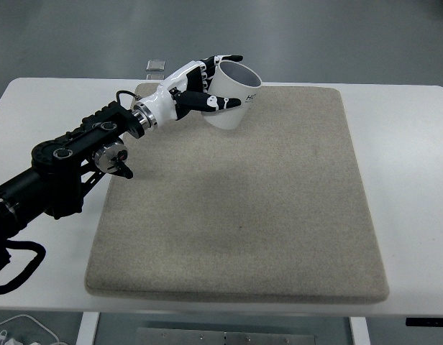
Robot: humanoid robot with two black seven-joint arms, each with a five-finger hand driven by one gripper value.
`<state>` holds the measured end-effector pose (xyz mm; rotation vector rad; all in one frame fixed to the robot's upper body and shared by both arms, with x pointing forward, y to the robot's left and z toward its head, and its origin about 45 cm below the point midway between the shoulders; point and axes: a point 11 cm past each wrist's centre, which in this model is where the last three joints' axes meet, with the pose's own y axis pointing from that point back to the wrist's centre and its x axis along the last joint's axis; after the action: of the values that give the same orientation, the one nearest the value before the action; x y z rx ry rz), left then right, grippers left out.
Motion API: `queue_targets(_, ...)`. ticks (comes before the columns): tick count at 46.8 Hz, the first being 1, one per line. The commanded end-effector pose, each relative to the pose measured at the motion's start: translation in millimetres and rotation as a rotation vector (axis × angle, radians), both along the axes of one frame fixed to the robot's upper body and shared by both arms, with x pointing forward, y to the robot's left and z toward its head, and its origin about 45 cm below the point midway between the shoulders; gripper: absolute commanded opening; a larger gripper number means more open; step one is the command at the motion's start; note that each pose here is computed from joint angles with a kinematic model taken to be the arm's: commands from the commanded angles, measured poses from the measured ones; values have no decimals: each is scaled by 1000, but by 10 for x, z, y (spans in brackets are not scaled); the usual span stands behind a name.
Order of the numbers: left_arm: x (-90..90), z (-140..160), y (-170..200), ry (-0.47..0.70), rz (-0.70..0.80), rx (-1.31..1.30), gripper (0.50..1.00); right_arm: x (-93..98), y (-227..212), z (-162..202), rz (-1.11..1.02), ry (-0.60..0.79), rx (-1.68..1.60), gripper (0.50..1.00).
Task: Flip white cup upright
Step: 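Lift the cup with the left hand and rotate it opening-up, then lower the upright cup onto the pad with the left hand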
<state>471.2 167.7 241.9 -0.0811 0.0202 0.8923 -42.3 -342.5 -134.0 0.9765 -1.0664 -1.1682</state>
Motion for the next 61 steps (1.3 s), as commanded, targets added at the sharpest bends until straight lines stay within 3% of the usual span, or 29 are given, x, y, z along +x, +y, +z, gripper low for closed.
queue_targets(1,11,23,60,-30,14,-32,523,7,0,0,-1,-1,0,930)
queue_targets(11,-22,29,146,-111,34,-84,525,6,0,0,1,-1,0,930)
queue_targets(28,-95,-274,265,-84,64,13,527,6,0,0,1,-1,0,930)
queue_targets(56,-165,-458,305,-80,93,82,542,-3,0,0,0,1,0,930)
queue_targets(61,-172,-471,296,-80,90,86,568,-3,0,0,0,1,0,930)
